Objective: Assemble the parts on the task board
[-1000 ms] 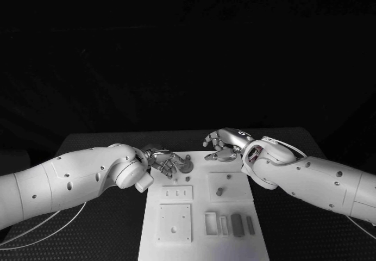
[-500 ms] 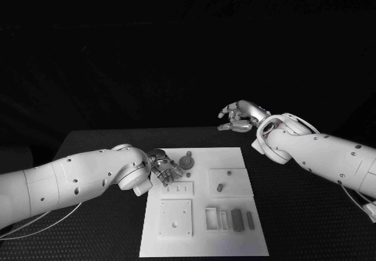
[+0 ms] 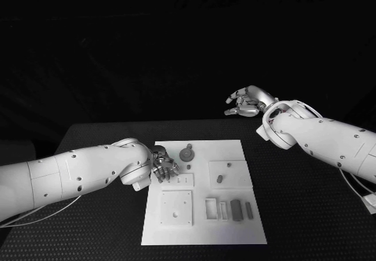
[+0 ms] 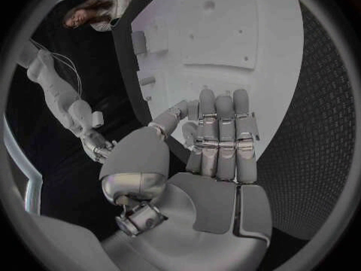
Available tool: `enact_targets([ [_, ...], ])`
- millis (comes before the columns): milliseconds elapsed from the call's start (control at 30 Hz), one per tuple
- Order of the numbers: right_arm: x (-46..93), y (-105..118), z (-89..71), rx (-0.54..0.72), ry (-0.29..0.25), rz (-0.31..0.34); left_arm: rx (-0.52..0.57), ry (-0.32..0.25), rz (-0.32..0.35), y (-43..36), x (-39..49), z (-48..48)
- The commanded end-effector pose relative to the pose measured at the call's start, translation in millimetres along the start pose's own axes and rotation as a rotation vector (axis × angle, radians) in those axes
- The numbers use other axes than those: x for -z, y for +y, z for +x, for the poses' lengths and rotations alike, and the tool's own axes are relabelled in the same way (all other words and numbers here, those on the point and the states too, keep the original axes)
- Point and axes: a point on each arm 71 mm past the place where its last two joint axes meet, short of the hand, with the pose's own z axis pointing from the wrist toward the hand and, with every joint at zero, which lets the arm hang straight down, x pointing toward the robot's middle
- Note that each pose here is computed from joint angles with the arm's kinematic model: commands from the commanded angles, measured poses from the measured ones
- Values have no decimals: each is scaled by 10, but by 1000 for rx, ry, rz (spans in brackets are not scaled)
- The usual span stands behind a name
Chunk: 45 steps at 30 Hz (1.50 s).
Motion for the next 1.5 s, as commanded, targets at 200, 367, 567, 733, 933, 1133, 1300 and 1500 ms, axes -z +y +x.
enact_targets([
  [200, -11, 17, 16, -15, 18, -12, -109, 39, -19, -51, 5, 73],
  [367, -17, 24, 28, -15, 26, -13, -126, 62, -30, -63, -4, 94],
  [567, -25, 34, 41, -16, 31, -14, -139, 52, -32, -95, -21, 98],
  [733, -34, 53, 56, -18, 36, -17, -145, 56, -32, -125, -40, 109],
  [933, -41, 66, 69, -19, 40, -20, -156, 55, -33, -134, -54, 105],
  [1133, -47, 82, 82, -20, 43, -23, -175, 52, -31, -172, -73, 113],
  [1300, -50, 92, 89, -21, 45, -25, -180, 56, -32, -193, -92, 116],
  [1500, -52, 95, 92, -21, 47, -25, -181, 54, -33, -201, -108, 111],
])
